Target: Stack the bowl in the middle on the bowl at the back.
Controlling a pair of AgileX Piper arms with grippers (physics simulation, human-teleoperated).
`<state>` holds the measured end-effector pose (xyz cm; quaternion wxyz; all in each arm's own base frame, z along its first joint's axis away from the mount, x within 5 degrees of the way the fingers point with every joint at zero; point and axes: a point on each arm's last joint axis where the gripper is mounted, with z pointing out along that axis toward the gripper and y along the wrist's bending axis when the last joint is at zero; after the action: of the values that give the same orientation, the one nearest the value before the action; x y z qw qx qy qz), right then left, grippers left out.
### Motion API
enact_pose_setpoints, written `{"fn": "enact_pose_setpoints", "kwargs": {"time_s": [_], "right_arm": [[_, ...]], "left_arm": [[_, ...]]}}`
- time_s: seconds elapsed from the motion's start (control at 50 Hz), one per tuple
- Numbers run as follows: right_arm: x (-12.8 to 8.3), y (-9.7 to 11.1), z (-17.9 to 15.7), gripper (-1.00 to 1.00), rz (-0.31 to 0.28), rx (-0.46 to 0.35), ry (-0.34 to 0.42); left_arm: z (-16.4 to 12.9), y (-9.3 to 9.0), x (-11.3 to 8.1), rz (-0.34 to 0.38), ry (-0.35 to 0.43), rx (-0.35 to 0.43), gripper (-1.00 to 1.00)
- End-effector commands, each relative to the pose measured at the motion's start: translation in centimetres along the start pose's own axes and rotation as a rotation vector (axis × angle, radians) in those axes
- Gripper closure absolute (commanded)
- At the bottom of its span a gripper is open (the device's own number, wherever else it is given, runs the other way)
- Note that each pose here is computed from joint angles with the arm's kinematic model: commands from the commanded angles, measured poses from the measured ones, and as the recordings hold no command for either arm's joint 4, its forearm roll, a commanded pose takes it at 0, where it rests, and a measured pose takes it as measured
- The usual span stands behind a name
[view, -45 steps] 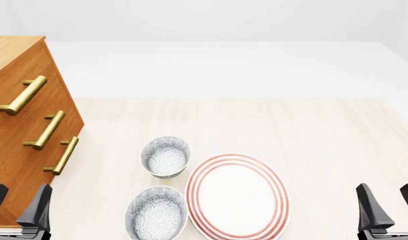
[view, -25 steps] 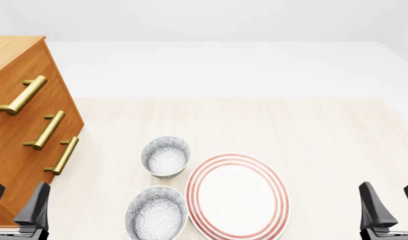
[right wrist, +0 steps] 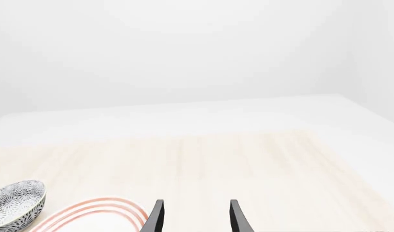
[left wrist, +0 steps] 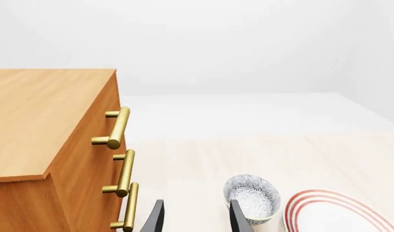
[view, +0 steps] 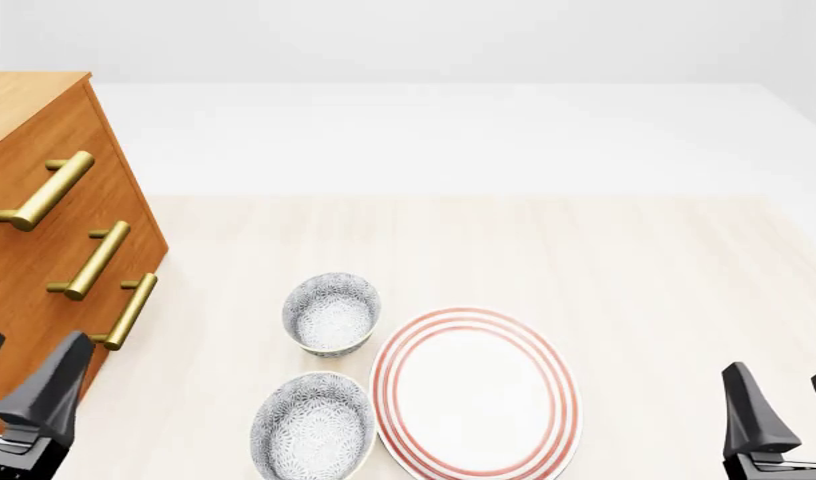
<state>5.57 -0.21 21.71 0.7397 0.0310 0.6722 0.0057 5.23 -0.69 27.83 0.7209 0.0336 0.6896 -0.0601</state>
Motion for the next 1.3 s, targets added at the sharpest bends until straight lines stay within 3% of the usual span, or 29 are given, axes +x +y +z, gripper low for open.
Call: {"fn": "enact_pose_setpoints", "kwargs": {"time_s": [0.02, 0.06, 0.08, 0.12, 0.14, 0.18, 0.2, 0.22, 0.26, 0.28, 0.32, 0.4, 0.42, 0.56, 0.6, 0.66, 0.78, 0.98, 1.14, 1.3], "right_arm": [[0.0, 0.0, 0.0, -1.00, 0.010, 0.003, 0.001], [0.0, 0.0, 0.0, -1.00, 0.010, 0.003, 0.002], [0.0, 0.0, 0.0, -1.00, 0.010, 0.003, 0.002], [0.0, 0.0, 0.0, -1.00, 0.011, 0.002, 0.001], [0.0, 0.0, 0.0, -1.00, 0.011, 0.003, 0.000], [-0.1, 0.0, 0.0, -1.00, 0.013, 0.003, -0.001], [-0.1, 0.0, 0.0, -1.00, 0.013, 0.003, -0.001], [-0.1, 0.0, 0.0, -1.00, 0.013, 0.003, -0.001], [-0.1, 0.0, 0.0, -1.00, 0.013, 0.004, -0.001], [-0.1, 0.0, 0.0, -1.00, 0.014, 0.004, -0.001], [-0.1, 0.0, 0.0, -1.00, 0.014, 0.003, -0.001], [-0.1, 0.0, 0.0, -1.00, 0.014, 0.001, -0.002], [-0.1, 0.0, 0.0, -1.00, 0.014, 0.000, -0.002], [-0.1, 0.0, 0.0, -1.00, 0.021, -0.001, -0.005], [-0.1, 0.0, 0.0, -1.00, 0.022, -0.002, -0.005], [-0.1, 0.0, 0.0, -1.00, 0.022, -0.003, -0.006], [-0.1, 0.0, 0.0, -1.00, 0.023, -0.002, -0.006], [-0.2, 0.0, 0.0, -1.00, 0.022, -0.004, -0.007], [-0.2, 0.0, 0.0, -1.00, 0.020, -0.006, -0.009], [-0.2, 0.0, 0.0, -1.00, 0.017, -0.007, -0.009]], "left_arm": [[1.7, -0.7, -2.9, -0.009, 0.152, 0.077, -1.00], [2.0, -0.7, -4.0, -0.056, 0.182, 0.071, -1.00], [2.3, -0.8, -4.3, -0.017, 0.201, 0.080, -1.00], [2.8, -0.9, -5.3, -0.060, 0.232, 0.082, -1.00], [3.1, -1.0, -5.5, -0.014, 0.251, 0.085, -1.00], [3.7, -1.1, -5.9, -0.076, 0.300, 0.083, -1.00], [4.1, -1.1, -5.9, -0.025, 0.333, 0.078, -1.00], [4.1, -1.1, -5.9, -0.025, 0.333, 0.078, -1.00], [4.5, -1.6, -6.2, -0.068, 0.375, 0.111, -1.00], [5.0, -1.6, -6.0, -0.032, 0.413, 0.114, -1.00], [5.5, -2.3, -5.6, -0.098, 0.475, 0.152, -1.00], [6.0, -3.3, -5.3, -0.122, 0.578, 0.195, -1.00], [6.2, -3.4, -5.5, -0.100, 0.598, 0.201, -1.00], [6.2, -3.9, -7.2, -0.129, 0.644, 0.220, -1.00], [6.2, -4.3, -6.6, -0.167, 0.688, 0.225, -1.00], [6.2, -4.7, -5.6, -0.165, 0.740, 0.246, -1.00], [5.9, -5.1, -3.3, -0.236, 0.828, 0.224, -1.00], [5.5, -5.1, -1.6, -0.259, 0.846, 0.222, -1.00], [5.8, -4.7, -0.3, -0.295, 0.831, 0.178, -1.00], [6.7, -4.7, 2.4, -0.305, 0.844, 0.151, -1.00]]}}
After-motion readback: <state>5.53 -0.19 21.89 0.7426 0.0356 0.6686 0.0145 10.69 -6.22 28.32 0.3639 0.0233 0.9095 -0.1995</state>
